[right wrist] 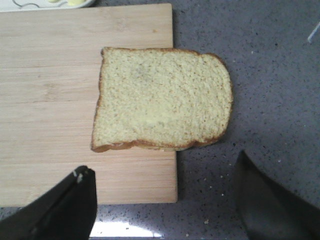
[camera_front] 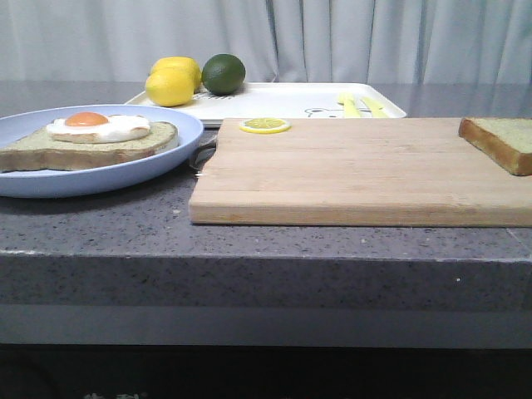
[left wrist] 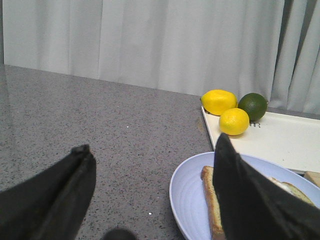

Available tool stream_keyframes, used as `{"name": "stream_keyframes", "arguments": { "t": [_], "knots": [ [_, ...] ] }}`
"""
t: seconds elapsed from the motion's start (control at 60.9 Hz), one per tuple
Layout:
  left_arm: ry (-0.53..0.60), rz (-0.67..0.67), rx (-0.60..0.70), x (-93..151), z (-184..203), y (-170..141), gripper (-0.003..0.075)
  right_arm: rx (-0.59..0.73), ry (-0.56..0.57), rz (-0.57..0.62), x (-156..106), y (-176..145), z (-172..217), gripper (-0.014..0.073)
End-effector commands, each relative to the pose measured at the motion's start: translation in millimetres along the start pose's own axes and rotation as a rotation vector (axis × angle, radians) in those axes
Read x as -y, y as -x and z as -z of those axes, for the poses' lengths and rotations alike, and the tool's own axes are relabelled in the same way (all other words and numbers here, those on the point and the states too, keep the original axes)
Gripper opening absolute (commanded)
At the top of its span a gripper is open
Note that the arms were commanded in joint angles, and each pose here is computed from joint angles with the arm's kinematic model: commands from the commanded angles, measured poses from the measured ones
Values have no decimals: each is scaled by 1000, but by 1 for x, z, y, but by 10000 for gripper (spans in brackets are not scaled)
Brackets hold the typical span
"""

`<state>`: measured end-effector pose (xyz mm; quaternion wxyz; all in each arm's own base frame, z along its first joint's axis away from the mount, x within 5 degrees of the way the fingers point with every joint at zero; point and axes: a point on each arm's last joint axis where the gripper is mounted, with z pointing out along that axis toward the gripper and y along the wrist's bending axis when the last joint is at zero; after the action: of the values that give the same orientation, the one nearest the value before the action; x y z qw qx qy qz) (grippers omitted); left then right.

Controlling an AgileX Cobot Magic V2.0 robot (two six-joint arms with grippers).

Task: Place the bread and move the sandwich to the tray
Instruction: 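Lower the right gripper and grasp the bread slice by its edge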

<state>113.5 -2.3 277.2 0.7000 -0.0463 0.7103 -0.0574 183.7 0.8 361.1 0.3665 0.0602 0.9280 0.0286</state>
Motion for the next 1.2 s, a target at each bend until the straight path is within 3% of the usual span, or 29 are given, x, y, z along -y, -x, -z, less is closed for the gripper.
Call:
{"name": "stream_keyframes", "arguments": {
  "t": [0.0, 0.23, 0.476, 0.69, 0.936, 1.183],
  "knots": [
    [-5, 15, 106, 2, -1, 17, 494, 44, -17, -30, 4, 27, -1, 569],
    [-5, 15, 106, 2, -1, 17, 494, -53, -38, -141, 28, 60, -30, 569],
    [-5, 15, 106, 2, -1, 17, 494, -190, 101, -271, 63, 82, -59, 569],
    [-5, 15, 106, 2, -1, 17, 494, -286, 108, -269, 88, 89, -90, 569],
    [-5, 15, 106, 2, -1, 17, 494, -398, 200, -261, 94, 81, -136, 569],
    [-5, 15, 106, 2, -1, 17, 494, -430, 249, -275, 97, 77, -153, 569]
  ]
}}
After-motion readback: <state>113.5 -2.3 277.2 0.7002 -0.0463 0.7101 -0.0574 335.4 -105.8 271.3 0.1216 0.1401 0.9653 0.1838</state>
